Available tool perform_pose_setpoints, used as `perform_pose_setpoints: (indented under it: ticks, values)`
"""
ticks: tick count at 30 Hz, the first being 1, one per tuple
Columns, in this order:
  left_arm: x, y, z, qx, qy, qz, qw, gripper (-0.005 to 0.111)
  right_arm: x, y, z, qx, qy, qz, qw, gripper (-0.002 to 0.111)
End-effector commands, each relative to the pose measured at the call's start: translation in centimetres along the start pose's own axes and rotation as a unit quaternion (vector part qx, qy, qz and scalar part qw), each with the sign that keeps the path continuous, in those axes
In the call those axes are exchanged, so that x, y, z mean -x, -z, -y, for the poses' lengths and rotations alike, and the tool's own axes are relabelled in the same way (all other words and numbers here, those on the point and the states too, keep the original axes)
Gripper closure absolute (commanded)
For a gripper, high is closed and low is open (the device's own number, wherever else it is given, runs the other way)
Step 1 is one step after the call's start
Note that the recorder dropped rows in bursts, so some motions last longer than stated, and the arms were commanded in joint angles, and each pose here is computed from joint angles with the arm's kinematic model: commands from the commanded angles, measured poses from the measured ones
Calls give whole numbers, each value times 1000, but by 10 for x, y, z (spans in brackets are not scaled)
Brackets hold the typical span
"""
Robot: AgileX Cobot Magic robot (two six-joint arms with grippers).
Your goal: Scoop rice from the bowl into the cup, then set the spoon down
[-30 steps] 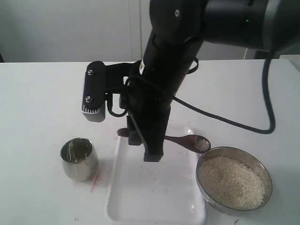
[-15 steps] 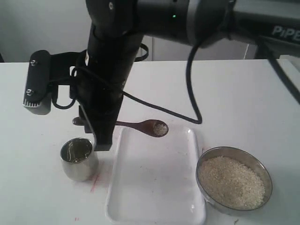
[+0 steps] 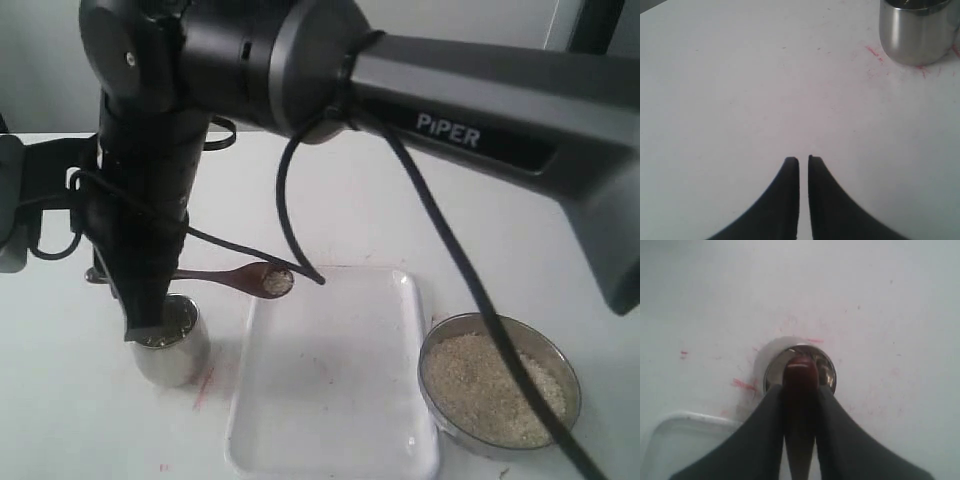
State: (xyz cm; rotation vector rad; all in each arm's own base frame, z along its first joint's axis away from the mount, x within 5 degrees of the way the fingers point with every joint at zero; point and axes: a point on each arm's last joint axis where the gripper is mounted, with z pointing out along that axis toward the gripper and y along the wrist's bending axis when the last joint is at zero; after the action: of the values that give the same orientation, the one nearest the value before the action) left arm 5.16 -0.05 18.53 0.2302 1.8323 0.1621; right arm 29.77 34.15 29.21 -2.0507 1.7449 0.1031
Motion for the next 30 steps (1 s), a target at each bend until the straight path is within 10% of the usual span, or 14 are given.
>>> perform_pose_setpoints:
  ticks: [1, 30]
  values:
    - [-7, -1, 2, -10, 5, -30, 999, 92, 16, -2, 3, -23, 11, 23, 999, 108]
    - [-7, -1, 2, -10, 5, -30, 999, 92, 61, -34, -7, -52, 59, 74, 994, 108]
